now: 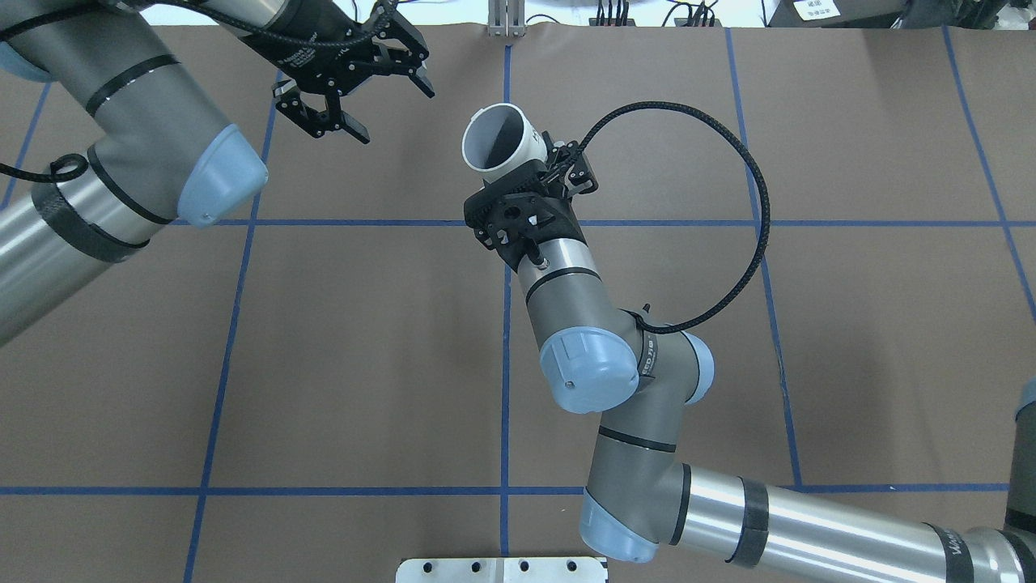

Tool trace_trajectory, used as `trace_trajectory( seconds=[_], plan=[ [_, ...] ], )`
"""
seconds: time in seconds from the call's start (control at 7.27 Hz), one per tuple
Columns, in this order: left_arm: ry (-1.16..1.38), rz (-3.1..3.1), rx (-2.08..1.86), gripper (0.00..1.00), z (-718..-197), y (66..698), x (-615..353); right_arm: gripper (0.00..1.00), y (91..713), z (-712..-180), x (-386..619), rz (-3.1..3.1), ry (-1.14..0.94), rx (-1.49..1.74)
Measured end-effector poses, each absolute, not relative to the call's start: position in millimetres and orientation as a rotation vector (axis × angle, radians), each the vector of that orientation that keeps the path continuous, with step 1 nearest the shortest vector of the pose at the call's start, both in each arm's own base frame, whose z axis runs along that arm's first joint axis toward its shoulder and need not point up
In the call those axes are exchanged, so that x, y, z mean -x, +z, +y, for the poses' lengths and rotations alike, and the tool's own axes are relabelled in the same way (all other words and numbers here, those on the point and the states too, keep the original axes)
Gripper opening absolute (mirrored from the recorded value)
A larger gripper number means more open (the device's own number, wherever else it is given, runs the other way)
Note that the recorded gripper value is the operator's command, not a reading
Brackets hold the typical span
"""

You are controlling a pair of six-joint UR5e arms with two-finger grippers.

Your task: Left arm hands cup to right arm to dump lemon

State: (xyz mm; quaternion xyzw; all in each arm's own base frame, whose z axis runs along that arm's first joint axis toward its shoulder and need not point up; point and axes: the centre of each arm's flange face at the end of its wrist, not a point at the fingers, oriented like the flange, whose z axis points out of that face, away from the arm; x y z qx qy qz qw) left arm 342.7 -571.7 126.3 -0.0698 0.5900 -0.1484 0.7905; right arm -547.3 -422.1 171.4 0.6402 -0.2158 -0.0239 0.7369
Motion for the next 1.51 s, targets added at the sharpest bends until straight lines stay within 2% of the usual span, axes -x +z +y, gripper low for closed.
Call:
trace_trajectory(
  seconds=[0.69, 1.24, 1.51],
  plan=[
    [-0.264, 1.276, 0.172, 0.86, -558, 111, -374, 0.06, 170, -418, 549, -0.483, -0.054, -1.406],
    [-0.243, 1.273, 0.185, 0.74, -559, 106, -396, 0.06, 170, -415, 551, -0.487, -0.057, -1.406],
    [-0.225, 1.276, 0.192, 0.62, -553, 107, -407, 0.06, 170, -414, 551, -0.488, -0.057, -1.406]
  ],
)
